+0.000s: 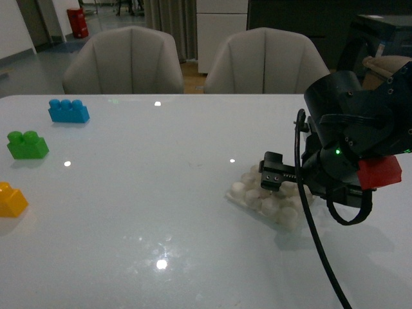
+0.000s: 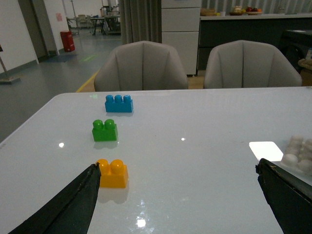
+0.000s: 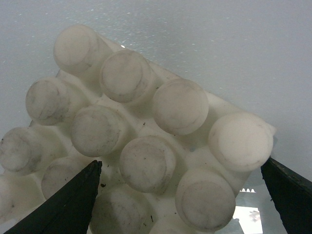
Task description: Insert yellow block into base center
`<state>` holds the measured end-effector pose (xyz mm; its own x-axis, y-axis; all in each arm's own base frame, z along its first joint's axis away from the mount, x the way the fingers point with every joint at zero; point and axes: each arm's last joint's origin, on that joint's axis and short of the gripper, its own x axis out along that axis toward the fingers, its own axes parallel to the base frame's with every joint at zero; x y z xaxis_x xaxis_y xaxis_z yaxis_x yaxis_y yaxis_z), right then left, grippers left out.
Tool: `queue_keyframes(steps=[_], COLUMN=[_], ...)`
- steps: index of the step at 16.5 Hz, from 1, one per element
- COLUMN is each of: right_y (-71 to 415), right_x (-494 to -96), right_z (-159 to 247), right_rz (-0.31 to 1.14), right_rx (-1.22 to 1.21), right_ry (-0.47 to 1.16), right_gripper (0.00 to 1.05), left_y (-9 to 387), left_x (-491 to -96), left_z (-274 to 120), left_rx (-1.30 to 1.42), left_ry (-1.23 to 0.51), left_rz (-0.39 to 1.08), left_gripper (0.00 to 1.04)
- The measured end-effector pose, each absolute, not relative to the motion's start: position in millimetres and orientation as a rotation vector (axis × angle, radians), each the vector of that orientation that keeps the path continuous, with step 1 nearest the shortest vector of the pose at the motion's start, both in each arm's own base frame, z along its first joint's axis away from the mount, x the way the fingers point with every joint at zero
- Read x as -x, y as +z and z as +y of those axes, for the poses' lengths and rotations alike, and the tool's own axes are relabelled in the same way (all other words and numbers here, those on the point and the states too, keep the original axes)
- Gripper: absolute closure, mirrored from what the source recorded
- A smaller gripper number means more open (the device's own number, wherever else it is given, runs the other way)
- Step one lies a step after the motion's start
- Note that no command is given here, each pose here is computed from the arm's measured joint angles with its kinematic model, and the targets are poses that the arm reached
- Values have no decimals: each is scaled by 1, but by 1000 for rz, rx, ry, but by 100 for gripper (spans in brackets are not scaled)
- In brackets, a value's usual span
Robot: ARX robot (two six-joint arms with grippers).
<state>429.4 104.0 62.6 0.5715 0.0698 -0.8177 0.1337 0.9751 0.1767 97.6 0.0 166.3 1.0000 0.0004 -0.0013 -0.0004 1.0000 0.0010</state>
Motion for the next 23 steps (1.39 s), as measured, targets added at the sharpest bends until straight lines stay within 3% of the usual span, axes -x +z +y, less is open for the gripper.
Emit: queue_keyframes(steps=[3, 16, 23], right_y=[63, 66, 87], right_x=[-430, -451, -445], right_z=[128, 199, 186], right_rz=[978, 982, 890], right_rx=[-169, -89, -157], right_ry=[99, 301, 338], right_gripper=[6, 6, 6], left_y=[166, 166, 166], left_x=[-98, -98, -98], left_z=[0, 0, 0], left_rx=[-1, -1, -1], left_ry=[0, 0, 0], left_rz=[1, 1, 1], left_gripper=[7, 7, 7])
